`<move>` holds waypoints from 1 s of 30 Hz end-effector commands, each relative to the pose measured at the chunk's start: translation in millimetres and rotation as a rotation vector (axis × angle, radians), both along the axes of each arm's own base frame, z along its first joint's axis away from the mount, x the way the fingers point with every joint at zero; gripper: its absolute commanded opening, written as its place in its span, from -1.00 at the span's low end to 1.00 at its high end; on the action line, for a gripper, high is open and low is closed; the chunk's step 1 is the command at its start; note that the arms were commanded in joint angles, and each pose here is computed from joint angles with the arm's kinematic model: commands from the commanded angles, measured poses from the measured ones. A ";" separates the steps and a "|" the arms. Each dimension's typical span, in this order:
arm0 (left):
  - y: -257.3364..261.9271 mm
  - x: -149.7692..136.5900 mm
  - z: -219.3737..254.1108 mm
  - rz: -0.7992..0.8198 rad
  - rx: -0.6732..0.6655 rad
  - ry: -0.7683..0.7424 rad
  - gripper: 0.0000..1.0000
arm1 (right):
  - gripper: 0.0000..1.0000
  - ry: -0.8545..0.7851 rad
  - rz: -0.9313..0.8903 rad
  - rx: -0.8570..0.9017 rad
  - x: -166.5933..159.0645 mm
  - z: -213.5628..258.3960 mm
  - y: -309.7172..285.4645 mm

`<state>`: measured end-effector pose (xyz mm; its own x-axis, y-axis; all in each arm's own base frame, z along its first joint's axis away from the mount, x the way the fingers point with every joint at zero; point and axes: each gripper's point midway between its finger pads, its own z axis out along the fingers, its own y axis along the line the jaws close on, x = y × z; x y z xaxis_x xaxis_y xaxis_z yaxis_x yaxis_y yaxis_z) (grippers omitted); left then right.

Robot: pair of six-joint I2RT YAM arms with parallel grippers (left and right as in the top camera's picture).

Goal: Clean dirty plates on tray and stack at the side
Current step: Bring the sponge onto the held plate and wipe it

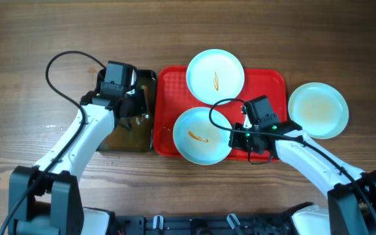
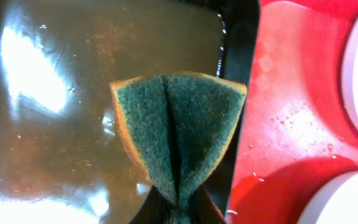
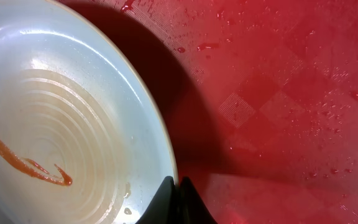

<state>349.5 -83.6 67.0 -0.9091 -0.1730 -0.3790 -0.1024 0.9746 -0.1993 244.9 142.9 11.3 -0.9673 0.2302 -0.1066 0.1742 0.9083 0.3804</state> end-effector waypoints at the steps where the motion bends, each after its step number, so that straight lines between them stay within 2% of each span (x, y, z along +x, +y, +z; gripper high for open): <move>1: -39.9 -5.1 13.8 -0.110 -0.206 0.003 -0.92 | -0.91 0.005 0.003 0.004 2.4 0.2 3.5; 3: -89.9 -16.0 37.5 -0.262 -0.461 0.007 -0.92 | -0.91 0.006 0.004 0.004 2.2 0.2 3.4; 5: -129.8 -30.0 56.3 -0.352 -0.610 0.025 -0.92 | -0.91 0.005 0.004 0.004 2.4 0.2 3.4; 10: -171.1 -53.6 47.5 -0.353 -0.654 0.137 -0.92 | -0.91 0.009 0.004 0.003 1.5 -0.1 3.1; 17: -226.6 -82.8 0.0 -0.363 -0.669 0.304 -0.91 | -0.92 0.006 0.001 -0.004 2.1 -0.4 2.0; 20: -233.0 -99.9 -21.9 -0.355 -0.634 0.386 -0.92 | -0.91 0.006 0.001 -0.004 2.1 -0.4 2.0; 24: -186.9 -98.9 -61.1 -0.192 -0.360 0.402 -0.92 | -0.91 0.009 0.001 -0.005 1.5 -0.6 1.8; 27: -150.1 -85.7 -76.2 -0.095 -0.177 0.346 -0.92 | -0.91 0.010 0.002 -0.005 1.2 -0.7 1.7; 30: -128.7 -69.5 -76.3 -0.108 -0.095 0.278 -0.92 | -0.91 0.013 0.001 -0.007 0.6 -0.9 1.4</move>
<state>253.9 -264.6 12.5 -0.9987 -0.0405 0.0294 -0.0496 0.8776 -0.4768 246.4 148.9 15.4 -0.9696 0.2207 -0.1059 0.1616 0.9020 0.4003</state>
